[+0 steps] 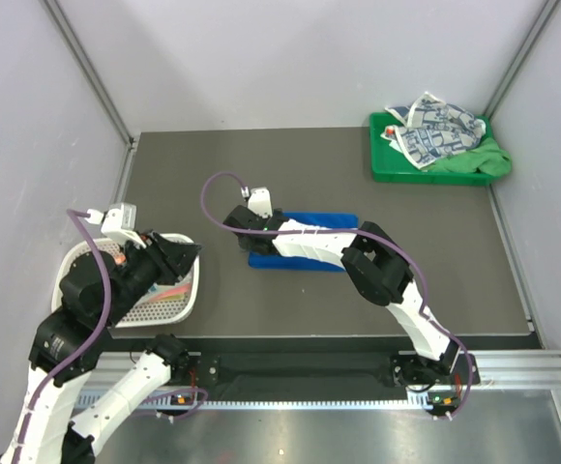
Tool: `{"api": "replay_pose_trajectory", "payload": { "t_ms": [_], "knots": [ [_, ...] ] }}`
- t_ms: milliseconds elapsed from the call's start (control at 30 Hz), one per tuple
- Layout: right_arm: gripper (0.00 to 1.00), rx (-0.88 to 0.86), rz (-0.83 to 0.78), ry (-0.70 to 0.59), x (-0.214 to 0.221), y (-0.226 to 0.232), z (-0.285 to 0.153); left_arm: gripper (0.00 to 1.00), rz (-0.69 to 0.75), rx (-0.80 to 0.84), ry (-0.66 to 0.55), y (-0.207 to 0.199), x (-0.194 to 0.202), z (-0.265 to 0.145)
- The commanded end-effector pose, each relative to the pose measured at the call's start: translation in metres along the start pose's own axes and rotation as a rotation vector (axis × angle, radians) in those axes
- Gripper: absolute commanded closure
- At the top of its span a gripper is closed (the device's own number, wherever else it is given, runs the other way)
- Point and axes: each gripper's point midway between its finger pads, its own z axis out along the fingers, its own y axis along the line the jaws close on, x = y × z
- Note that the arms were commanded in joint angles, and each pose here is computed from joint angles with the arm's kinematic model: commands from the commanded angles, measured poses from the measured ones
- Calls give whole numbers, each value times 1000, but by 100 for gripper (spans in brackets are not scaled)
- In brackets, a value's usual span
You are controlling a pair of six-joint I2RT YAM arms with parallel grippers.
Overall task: Fold and stack the towels
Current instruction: Neatly place the folded towel into the bin
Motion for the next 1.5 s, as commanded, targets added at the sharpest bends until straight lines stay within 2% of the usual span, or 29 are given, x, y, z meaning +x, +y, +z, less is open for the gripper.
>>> {"api": "replay_pose_trajectory", "payload": {
  "t_ms": [0, 267, 367, 667, 933, 1067, 1233, 1467],
  "knots": [
    [26, -19, -25, -1, 5, 11, -9, 68, 2, 35, -60, -11, -17, -7],
    [36, 36, -94, 80, 38, -3, 5, 68, -2, 42, -72, -14, -22, -9],
    [43, 41, -117, 111, 52, -6, 9, 68, -4, 44, -72, -14, -23, -9],
    [79, -26, -121, 153, 69, -11, 4, 68, 0, 31, -89, -14, -29, -12],
    [100, -234, -13, 155, 52, -1, -19, 69, 2, 12, -118, -14, -40, -18],
    [100, -324, 37, 136, 41, 3, -33, 70, -5, 5, -119, -13, -40, -17],
    [100, -555, 167, 98, 19, 22, -58, 70, -8, -4, -119, -12, -41, -16],
    [100, -760, 281, 70, -5, 34, -93, 70, -10, -13, -117, -11, -40, -13]
  ]
}}
